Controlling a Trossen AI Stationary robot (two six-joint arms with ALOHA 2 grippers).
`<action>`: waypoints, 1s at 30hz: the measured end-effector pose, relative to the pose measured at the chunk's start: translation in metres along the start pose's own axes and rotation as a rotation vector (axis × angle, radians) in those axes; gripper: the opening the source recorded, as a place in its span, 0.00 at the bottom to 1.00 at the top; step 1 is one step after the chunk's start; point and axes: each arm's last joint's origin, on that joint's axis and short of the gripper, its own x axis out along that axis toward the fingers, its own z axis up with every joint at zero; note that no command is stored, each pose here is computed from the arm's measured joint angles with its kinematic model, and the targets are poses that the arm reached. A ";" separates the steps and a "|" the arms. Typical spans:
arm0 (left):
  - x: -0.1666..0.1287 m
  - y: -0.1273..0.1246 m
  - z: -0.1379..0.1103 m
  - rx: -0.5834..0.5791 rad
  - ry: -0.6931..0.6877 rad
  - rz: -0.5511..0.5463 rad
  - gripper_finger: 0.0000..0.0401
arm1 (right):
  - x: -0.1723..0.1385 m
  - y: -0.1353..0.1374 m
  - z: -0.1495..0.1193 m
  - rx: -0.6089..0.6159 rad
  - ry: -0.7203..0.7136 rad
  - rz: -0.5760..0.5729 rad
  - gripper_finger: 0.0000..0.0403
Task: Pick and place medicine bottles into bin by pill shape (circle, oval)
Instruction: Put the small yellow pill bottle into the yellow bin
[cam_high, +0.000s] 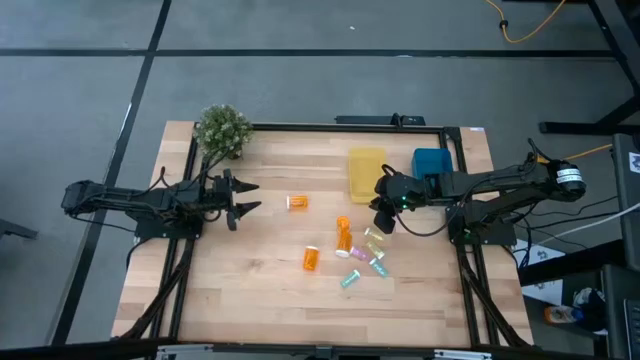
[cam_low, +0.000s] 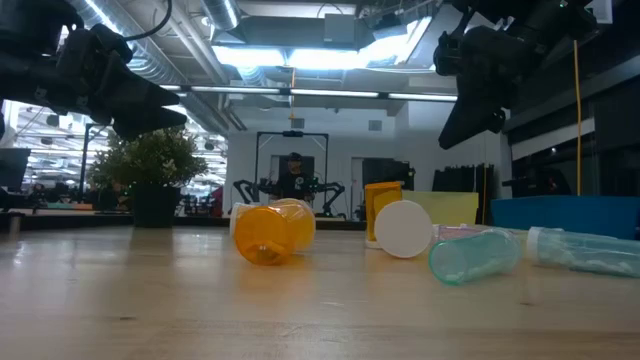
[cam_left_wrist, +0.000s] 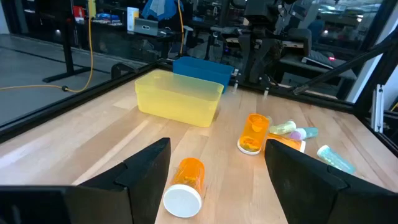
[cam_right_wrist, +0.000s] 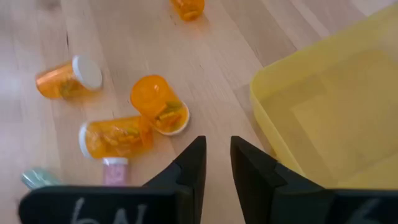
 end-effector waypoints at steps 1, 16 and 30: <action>0.000 0.000 0.000 0.003 0.002 0.001 0.64 | 0.000 0.000 0.000 0.011 0.000 0.000 0.20; 0.005 -0.004 0.020 0.080 -0.211 0.039 0.64 | 0.000 -0.001 0.000 0.029 -0.001 -0.009 0.48; 0.042 -0.018 0.046 0.114 -0.083 0.062 0.64 | 0.000 0.000 0.000 -0.028 -0.004 -0.010 0.48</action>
